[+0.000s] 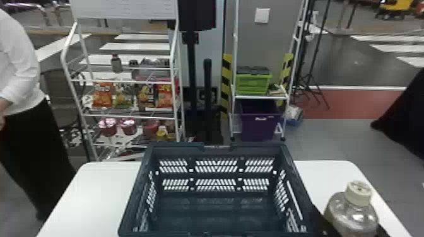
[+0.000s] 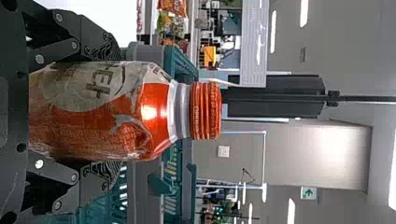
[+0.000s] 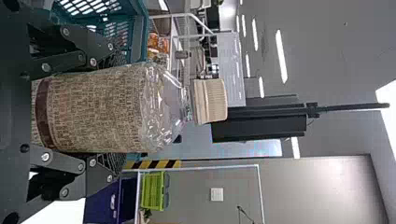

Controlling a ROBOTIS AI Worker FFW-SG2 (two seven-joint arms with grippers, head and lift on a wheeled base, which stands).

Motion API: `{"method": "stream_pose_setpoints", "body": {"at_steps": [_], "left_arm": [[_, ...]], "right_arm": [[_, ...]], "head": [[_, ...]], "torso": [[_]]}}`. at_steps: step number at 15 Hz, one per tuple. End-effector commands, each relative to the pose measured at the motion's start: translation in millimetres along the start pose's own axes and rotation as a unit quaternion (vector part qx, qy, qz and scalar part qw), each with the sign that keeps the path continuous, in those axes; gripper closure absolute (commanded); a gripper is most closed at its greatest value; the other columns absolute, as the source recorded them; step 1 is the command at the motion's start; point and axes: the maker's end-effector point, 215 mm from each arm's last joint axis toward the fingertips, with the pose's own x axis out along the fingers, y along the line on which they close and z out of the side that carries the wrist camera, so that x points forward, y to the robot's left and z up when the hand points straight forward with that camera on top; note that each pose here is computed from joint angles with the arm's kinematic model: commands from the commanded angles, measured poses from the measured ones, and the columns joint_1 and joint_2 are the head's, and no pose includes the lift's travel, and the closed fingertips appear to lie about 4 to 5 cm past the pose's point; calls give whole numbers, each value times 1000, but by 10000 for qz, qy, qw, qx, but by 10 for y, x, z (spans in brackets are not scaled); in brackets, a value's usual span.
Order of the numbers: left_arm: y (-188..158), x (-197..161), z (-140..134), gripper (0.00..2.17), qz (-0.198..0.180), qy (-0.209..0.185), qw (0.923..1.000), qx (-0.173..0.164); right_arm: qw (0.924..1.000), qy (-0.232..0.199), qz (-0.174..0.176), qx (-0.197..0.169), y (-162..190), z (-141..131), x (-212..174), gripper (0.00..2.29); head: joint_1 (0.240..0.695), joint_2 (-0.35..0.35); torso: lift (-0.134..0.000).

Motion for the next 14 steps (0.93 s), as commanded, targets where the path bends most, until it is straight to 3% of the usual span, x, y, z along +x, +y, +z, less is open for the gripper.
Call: {"method": "stream_pose_setpoints", "body": {"at_steps": [1,2,4,7,9,10,11,14], "left_arm": [[-79,-76,-29,2148,-195,45,9998,33],[-128,-125,-52,2148,-307,79,9995,44],[-125,-176,-65,2148,-395,87,9992,67],[-94,-223,-17,2148,-497,0,9988,15],[-49,-231,-25,2148,-540,16,9985,8],[-31,-233,-28,2148,-551,25,9985,-11],[-8,-223,-33,2148,-564,37,9984,-22],[69,-156,-30,2145,-586,30,9983,-44]], "right_arm": [[9997,-32,173,-143,169,79,234,1872],[9995,20,264,-182,275,76,354,1872],[9995,259,84,-139,285,6,603,1872],[9952,804,-506,246,474,-189,1060,1872],[9913,1204,-524,13,736,-243,1354,1872],[9863,1574,-489,1,800,-396,1459,1872],[9844,1675,-532,13,802,-399,1588,1872],[9689,2422,-413,-290,865,-854,1727,1872]], "head": [[499,0],[499,0],[499,0],[499,0],[499,0],[499,0],[499,0],[499,0]], "torso": [[0],[0],[0],[0],[0],[0],[0],[0]]}}
